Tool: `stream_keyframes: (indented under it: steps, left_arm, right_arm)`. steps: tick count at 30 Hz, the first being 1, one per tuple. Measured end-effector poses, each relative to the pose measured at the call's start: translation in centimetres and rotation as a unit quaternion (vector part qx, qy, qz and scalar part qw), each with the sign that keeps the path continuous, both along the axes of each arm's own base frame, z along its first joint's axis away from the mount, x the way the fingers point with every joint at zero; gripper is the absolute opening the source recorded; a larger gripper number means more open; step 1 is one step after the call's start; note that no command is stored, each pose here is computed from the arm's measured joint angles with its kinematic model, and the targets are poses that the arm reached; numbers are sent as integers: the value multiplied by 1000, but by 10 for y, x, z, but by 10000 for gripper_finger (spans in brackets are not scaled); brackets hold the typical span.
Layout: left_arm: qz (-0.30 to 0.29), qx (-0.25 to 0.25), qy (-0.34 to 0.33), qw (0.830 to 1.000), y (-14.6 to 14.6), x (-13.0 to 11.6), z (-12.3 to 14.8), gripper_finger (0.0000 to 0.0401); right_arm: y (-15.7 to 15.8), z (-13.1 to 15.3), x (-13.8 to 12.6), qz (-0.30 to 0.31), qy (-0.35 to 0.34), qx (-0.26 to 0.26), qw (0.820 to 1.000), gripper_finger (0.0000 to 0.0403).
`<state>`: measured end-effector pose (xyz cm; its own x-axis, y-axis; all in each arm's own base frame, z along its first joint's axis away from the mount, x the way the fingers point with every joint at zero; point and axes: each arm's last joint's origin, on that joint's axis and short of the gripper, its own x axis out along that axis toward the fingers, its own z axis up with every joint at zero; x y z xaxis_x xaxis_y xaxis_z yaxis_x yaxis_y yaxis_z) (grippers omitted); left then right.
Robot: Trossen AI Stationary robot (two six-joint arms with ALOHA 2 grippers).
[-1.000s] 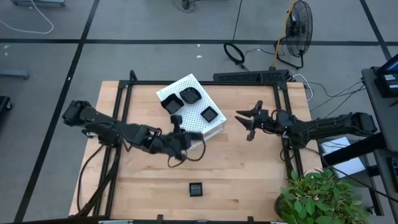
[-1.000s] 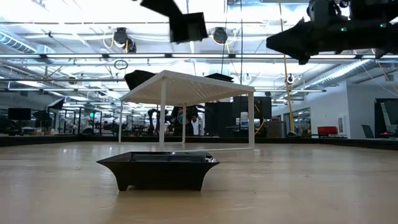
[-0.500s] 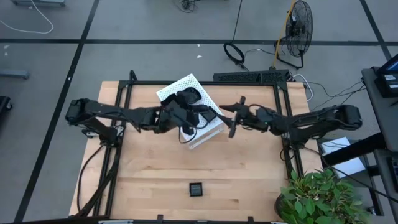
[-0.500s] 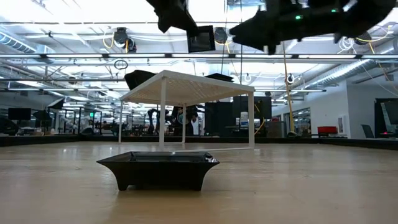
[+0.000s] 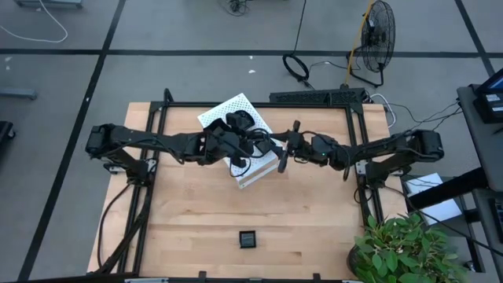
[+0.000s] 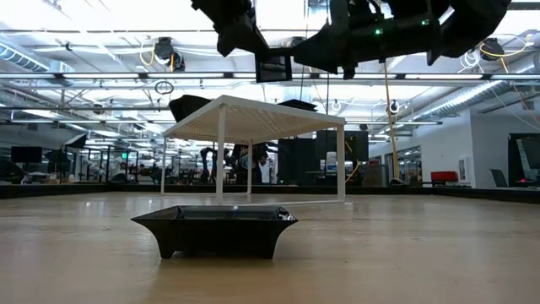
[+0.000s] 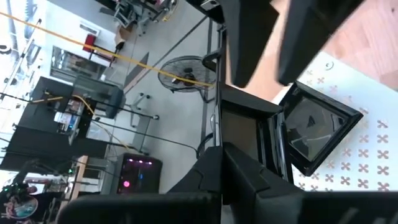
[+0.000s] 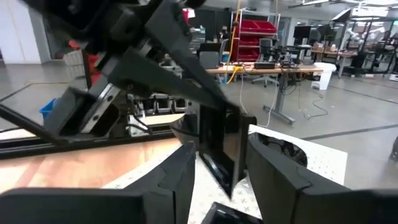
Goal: Pick & Place Mini shaped plates
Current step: Stack the square plate on top of the stacked square plates on the shelf
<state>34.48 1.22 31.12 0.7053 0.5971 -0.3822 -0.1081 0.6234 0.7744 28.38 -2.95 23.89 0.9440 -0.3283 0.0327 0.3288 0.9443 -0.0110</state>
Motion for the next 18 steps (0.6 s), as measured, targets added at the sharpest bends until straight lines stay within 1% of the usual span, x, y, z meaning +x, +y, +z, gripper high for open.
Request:
stream_keyframes:
  steps: [3, 6, 9, 11, 14, 18]
  left_arm:
    - [-1, -1, 0, 1000, -1, 0, 0, 5]
    - [-3, -6, -3, 1000, -1, 0, 0, 6]
    - [-3, -6, -3, 1000, -1, 0, 0, 12]
    - [-5, -4, -1, 1000, -1, 0, 0, 8]
    - [-14, -8, -2, 1000, -2, 1, 0, 4]
    - [-15, -9, -5, 1000, -2, 1, 0, 12]
  right_arm:
    - [-4, 1, 0, -6, -3, 0, 1000, 124]
    - [-4, 0, -1, -8, -2, 0, 1000, 119]
    - [-4, 1, 0, 7, -2, -1, 1000, 112]
    - [-4, 1, 0, 16, -2, -1, 1000, 108]
    - [-5, 0, 0, 15, 0, -2, 1000, 102]
    - [-5, 0, 0, 14, 5, -9, 1000, 92]
